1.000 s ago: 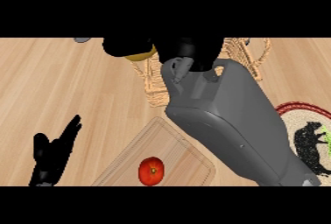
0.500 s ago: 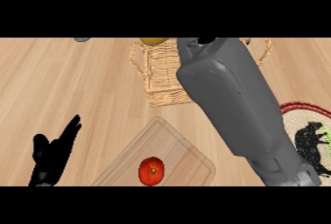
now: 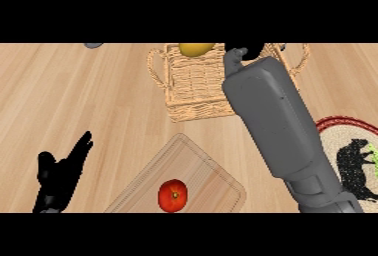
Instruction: Pick the lemon from the placemat and place it in the basket
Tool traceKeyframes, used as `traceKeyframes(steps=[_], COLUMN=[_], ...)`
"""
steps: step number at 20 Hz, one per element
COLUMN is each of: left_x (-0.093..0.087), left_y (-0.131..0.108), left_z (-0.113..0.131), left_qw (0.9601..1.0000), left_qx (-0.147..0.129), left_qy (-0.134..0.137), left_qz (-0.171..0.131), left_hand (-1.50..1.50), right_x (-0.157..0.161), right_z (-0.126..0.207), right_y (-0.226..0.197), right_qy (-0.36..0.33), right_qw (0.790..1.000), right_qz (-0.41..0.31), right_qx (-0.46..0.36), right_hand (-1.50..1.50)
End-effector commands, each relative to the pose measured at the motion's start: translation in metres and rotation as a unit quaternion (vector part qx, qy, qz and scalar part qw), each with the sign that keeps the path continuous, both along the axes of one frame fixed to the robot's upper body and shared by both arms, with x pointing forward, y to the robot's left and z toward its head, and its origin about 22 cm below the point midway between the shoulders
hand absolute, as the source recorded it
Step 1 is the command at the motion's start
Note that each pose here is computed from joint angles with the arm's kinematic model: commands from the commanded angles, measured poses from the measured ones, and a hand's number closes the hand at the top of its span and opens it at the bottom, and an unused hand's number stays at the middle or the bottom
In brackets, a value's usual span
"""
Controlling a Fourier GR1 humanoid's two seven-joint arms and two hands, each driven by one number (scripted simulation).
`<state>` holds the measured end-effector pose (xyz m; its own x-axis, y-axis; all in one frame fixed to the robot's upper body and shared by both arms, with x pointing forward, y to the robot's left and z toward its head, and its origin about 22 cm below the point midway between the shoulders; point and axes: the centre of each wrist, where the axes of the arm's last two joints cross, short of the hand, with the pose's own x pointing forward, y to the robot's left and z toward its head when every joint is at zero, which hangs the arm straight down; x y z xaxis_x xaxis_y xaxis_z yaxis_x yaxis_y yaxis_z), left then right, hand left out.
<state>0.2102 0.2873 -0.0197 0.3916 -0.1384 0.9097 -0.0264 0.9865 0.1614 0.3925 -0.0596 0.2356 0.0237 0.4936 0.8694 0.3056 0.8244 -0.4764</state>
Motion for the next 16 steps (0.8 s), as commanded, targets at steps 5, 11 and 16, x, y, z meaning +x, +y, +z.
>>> traceKeyframes(steps=[5,11,16], left_x=[-0.01,-0.009,-0.007], left_y=[-0.005,0.005,0.011], left_z=[-0.02,-0.027,-0.025], left_qw=[0.9974,0.9972,0.9969], left_qx=[-0.003,-0.01,-0.012], left_qy=[0.07,0.069,0.071], left_qz=[0.019,0.027,0.03], left_hand=[0.0,0.0,0.0], right_x=[0.024,0.024,0.016], right_z=[-0.032,-0.036,-0.043], right_y=[-0.023,-0.049,-0.06], right_qy=[0.032,0.031,-0.003], right_qw=[0.992,0.986,0.99], right_qz=[-0.093,-0.05,-0.042], right_qx=[-0.084,-0.153,-0.136], right_hand=[1.5,-1.5,-1.5])
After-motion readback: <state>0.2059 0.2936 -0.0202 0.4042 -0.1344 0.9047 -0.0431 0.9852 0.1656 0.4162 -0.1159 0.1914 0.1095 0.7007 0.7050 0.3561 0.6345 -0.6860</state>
